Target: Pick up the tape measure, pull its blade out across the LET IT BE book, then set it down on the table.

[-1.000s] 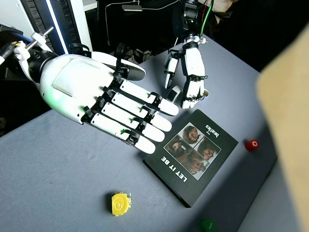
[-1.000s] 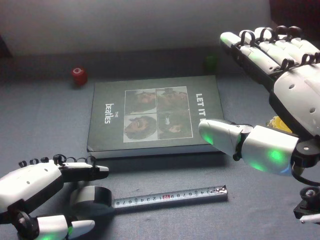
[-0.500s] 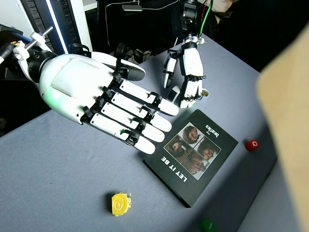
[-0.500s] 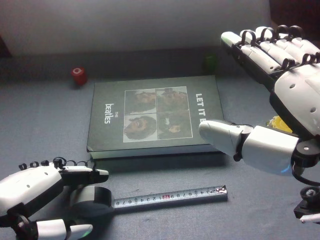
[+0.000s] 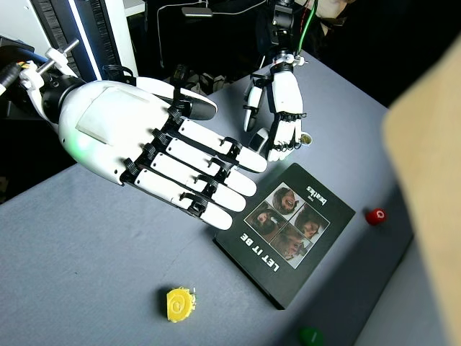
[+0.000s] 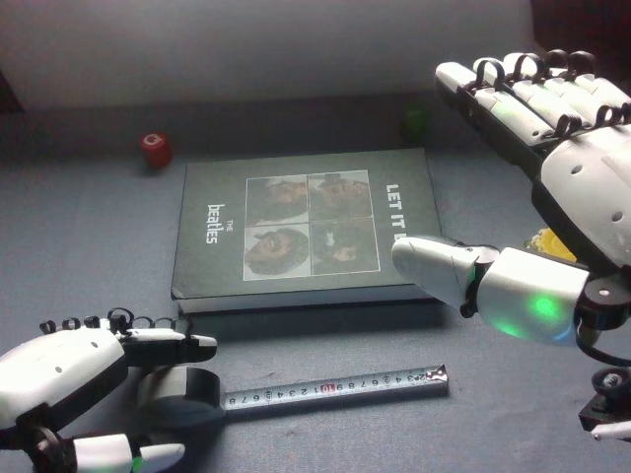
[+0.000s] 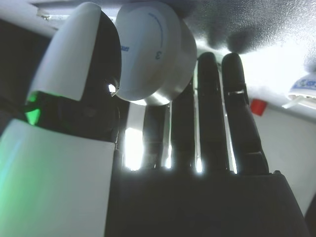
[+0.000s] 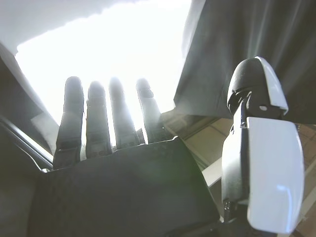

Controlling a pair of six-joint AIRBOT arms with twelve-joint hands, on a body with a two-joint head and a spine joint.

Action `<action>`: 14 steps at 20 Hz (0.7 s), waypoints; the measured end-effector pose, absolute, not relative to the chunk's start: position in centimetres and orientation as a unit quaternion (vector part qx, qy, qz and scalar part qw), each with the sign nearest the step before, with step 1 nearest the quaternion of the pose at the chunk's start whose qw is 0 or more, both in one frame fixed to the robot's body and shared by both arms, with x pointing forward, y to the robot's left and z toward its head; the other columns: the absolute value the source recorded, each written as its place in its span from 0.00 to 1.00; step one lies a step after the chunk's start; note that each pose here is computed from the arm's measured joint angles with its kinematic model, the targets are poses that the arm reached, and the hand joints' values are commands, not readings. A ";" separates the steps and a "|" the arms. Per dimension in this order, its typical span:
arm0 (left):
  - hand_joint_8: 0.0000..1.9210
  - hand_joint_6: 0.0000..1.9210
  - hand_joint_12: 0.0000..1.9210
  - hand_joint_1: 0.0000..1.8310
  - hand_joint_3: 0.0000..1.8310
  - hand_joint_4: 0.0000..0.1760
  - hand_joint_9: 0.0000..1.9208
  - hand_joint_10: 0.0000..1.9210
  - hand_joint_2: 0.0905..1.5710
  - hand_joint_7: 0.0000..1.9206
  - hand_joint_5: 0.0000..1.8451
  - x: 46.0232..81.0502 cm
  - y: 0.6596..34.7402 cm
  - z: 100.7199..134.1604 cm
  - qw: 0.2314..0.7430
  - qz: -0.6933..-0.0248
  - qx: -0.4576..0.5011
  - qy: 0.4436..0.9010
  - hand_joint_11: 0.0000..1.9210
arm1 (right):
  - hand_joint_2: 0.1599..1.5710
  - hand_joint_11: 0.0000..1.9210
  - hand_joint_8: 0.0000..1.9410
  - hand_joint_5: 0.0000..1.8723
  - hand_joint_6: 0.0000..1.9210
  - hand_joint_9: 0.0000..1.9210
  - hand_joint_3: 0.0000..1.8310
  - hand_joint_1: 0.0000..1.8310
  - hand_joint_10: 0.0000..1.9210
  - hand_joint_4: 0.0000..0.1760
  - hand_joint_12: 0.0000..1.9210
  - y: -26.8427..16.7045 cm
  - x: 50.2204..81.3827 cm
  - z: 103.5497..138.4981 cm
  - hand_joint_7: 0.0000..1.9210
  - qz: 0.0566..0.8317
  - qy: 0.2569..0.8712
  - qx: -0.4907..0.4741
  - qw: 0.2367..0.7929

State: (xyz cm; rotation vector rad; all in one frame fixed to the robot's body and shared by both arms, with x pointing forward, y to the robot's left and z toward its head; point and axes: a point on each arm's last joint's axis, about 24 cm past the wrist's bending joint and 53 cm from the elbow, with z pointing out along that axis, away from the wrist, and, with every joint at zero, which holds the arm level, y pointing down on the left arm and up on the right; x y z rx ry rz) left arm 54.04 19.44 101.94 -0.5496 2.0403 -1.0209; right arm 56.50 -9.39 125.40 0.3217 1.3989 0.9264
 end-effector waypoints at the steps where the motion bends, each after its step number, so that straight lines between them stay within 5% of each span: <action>1: 0.00 0.00 0.41 0.55 0.01 0.00 0.24 0.00 0.69 0.27 0.27 54.0 19.4 101.9 0.388 -0.401 -0.214 0.802 0.09 | 0.60 0.00 0.00 0.02 0.00 0.01 0.00 0.09 0.00 0.34 0.20 -9.4 56.5 125.4 0.02 0.409 0.617 0.142 0.657; 4: 0.00 0.00 0.42 0.55 0.00 0.00 0.26 0.00 0.69 0.27 0.30 53.6 18.4 101.8 0.387 -0.408 -0.206 0.801 0.09 | 0.60 0.00 0.00 0.02 0.00 0.00 0.00 0.09 0.00 0.34 0.16 -9.3 56.4 125.5 0.02 0.410 0.616 0.139 0.658; 7: 0.00 0.01 0.41 0.62 0.00 0.00 0.39 0.01 0.69 0.42 0.45 53.5 18.3 101.8 0.391 -0.408 -0.197 0.801 0.19 | 0.59 0.00 0.00 0.00 0.00 0.00 0.00 0.11 0.00 0.36 0.14 -9.2 56.4 125.5 0.00 0.411 0.616 0.136 0.658; 10: 0.00 0.00 0.42 0.64 0.00 0.00 0.45 0.01 0.67 0.48 0.50 53.8 18.3 102.1 0.401 -0.405 -0.190 0.800 0.27 | 0.60 0.00 0.00 0.01 0.00 0.00 0.00 0.09 0.00 0.35 0.20 -9.1 56.3 125.5 0.02 0.412 0.615 0.134 0.658; 11: 0.41 0.45 0.45 0.66 0.00 0.00 0.53 0.01 0.68 0.51 0.55 54.0 18.3 102.3 0.405 -0.405 -0.188 0.798 0.34 | 0.61 0.00 0.00 0.02 0.00 0.00 0.00 0.09 0.00 0.35 0.22 -9.1 56.3 125.5 0.03 0.413 0.615 0.134 0.658; 12: 0.53 0.46 0.48 0.66 0.00 0.08 0.55 0.02 0.69 0.51 0.54 54.1 18.3 102.4 0.408 -0.406 -0.185 0.796 0.35 | 0.61 0.00 0.00 0.02 0.00 0.00 0.00 0.09 0.00 0.34 0.22 -9.1 56.3 125.5 0.03 0.413 0.615 0.134 0.658; 13: 0.50 0.43 0.51 0.73 0.01 0.00 0.46 0.53 0.68 0.54 0.55 54.1 18.3 102.6 0.412 -0.405 -0.181 0.795 0.36 | 0.61 0.00 0.00 0.02 0.00 0.01 0.00 0.09 0.00 0.34 0.22 -9.1 56.3 125.5 0.03 0.413 0.615 0.134 0.658; 14: 0.49 0.41 0.55 0.75 0.00 0.00 0.43 0.63 0.68 0.55 0.55 54.1 18.3 102.6 0.414 -0.405 -0.179 0.796 0.36 | 0.61 0.00 0.00 0.02 0.00 0.01 0.00 0.09 0.00 0.34 0.22 -9.1 56.3 125.5 0.03 0.413 0.615 0.134 0.658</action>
